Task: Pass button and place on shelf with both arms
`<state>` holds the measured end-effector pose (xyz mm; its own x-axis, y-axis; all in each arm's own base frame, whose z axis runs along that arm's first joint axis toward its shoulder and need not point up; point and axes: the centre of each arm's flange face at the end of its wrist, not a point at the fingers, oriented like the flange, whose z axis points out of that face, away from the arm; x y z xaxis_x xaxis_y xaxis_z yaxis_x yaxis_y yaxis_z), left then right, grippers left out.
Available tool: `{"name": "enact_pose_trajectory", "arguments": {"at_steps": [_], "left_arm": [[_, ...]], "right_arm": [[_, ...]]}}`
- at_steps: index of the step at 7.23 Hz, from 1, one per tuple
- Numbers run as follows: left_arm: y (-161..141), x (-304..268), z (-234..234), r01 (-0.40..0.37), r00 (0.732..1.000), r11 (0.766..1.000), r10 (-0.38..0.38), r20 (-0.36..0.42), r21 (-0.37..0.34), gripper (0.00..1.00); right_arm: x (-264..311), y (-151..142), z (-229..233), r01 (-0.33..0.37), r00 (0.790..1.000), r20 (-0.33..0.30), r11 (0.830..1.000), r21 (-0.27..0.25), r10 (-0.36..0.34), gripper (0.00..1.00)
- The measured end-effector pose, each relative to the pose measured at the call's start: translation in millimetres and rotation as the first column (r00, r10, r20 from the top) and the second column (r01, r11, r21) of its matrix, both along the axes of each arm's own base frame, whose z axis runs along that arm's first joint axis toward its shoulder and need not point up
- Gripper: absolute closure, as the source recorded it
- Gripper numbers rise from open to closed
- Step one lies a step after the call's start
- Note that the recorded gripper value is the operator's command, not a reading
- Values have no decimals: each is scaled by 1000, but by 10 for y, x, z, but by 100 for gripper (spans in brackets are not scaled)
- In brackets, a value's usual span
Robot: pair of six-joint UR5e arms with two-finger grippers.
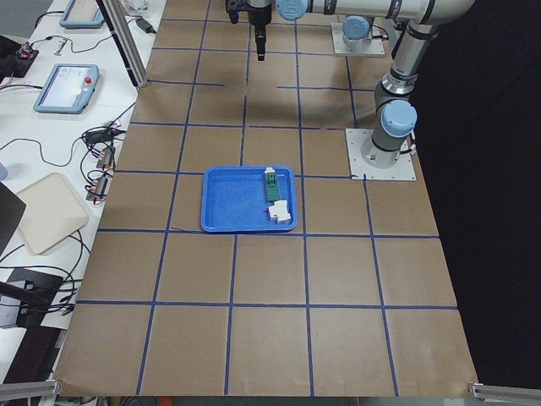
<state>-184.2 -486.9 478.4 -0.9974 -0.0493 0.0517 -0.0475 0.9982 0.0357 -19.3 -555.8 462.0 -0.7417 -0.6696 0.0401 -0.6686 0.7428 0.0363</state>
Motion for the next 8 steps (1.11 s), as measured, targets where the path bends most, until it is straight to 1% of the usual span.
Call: {"name": "enact_pose_trajectory", "arguments": {"at_steps": [1, 2, 3, 4, 5, 6, 7, 8], "left_arm": [[2, 20, 49, 0, 1000, 1000, 0, 1, 4, 0], [52, 29, 95, 2, 1000, 1000, -2, 4, 2, 0], [111, 44, 135, 4, 1000, 1000, -4, 9, -2, 0], [118, 88, 177, -1, 1000, 1000, 1, 13, -5, 0], [80, 155, 204, -12, 1000, 1000, 12, 16, -10, 0], [20, 212, 192, -20, 1000, 1000, 20, 21, -11, 0], [-26, 234, 157, -21, 999, 1000, 21, 28, -7, 0], [20, 219, 234, -14, 999, 1000, 14, 37, -16, 0]], "right_arm": [[695, 152, 101, 137, 991, -1, 990, -19, -137, 0], [1196, 354, 153, 297, 955, 7, 954, -28, -297, 0], [1440, 526, 216, 436, 900, 18, 899, -39, -436, 0], [1523, 659, 283, 540, 842, 23, 841, -36, -539, 0], [1537, 746, 333, 622, 783, 20, 783, -21, -621, 0], [1494, 750, 376, 673, 739, 28, 739, -11, -673, 0], [1422, 725, 399, 703, 710, 41, 711, 3, -703, 0], [1379, 712, 409, 719, 693, 57, 695, 20, -719, 0]]}}
